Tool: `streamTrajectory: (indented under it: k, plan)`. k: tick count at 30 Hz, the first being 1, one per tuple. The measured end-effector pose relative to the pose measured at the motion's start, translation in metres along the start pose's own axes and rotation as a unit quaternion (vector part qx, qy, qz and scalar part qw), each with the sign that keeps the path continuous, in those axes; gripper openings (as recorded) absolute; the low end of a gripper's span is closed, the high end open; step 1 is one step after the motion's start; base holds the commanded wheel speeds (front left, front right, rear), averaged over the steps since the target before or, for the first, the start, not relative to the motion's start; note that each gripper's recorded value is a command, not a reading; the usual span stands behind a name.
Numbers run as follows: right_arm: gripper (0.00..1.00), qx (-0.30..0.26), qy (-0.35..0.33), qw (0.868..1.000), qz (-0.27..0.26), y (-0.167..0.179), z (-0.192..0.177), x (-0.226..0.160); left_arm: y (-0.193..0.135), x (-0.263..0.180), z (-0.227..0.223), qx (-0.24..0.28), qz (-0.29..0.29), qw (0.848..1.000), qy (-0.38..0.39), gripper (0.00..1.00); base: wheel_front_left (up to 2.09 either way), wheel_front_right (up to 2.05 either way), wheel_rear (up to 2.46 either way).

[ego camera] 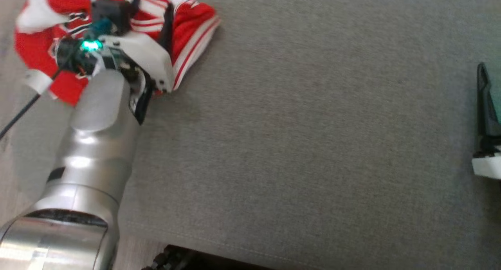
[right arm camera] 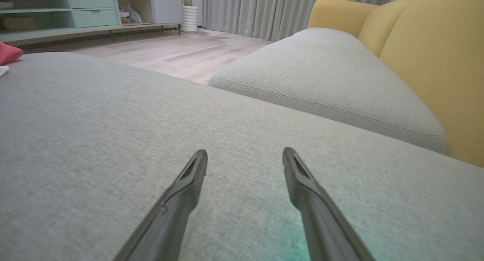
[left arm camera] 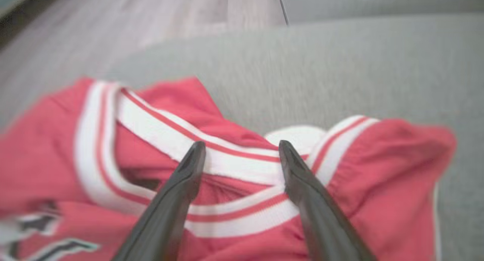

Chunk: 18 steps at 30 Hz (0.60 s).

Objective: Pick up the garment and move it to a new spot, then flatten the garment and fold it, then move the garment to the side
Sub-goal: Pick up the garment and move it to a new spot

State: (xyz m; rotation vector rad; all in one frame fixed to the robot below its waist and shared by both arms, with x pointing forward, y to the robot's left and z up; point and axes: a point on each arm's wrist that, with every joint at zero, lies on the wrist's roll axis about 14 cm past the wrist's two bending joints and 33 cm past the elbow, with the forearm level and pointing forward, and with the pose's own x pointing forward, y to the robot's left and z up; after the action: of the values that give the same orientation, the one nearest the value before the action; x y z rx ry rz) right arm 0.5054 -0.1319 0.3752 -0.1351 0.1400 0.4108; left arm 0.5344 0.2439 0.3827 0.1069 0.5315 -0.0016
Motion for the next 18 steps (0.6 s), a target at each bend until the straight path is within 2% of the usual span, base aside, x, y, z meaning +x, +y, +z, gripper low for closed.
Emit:
streamTrajectory:
  k: [2, 4, 5, 6, 7, 13, 18]
  plan:
    - [1.00, -0.001, -0.002, 1.000, -0.010, -0.008, -0.002, -0.001, -0.014, 0.008, -0.029, -0.004, -0.015, 0.999, 0.047, 1.00, 0.00, 0.00, 0.00]
    - [1.00, -0.001, 0.000, 1.000, -0.018, -0.013, -0.004, -0.003, -0.026, 0.017, -0.029, -0.004, -0.029, 0.998, 0.050, 1.00, 0.00, 0.00, 0.00]
    - [1.00, -0.001, 0.001, 1.000, -0.021, -0.015, -0.005, -0.004, -0.030, 0.020, -0.027, -0.003, -0.035, 0.998, 0.049, 0.96, 0.00, 0.00, 0.00]
    - [1.00, -0.001, 0.002, 1.000, -0.023, -0.016, -0.005, -0.005, -0.034, 0.022, -0.024, -0.004, -0.040, 0.998, 0.043, 0.27, 0.00, 0.00, 0.00]
    - [1.00, 0.000, 0.000, 1.000, -0.024, -0.016, -0.004, -0.005, -0.037, 0.021, -0.021, -0.003, -0.045, 0.998, 0.033, 0.00, 0.00, 0.00, 0.00]
    - [1.00, 0.014, 0.000, 1.000, -0.024, -0.003, 0.007, -0.014, -0.037, 0.000, 0.006, 0.022, -0.057, 0.997, -0.036, 0.00, 0.00, 0.00, 0.00]
    - [1.00, 0.034, -0.018, 0.999, -0.029, 0.013, 0.033, -0.032, -0.023, -0.029, 0.075, 0.058, -0.052, 0.988, -0.136, 0.00, 0.00, 0.00, 0.00]
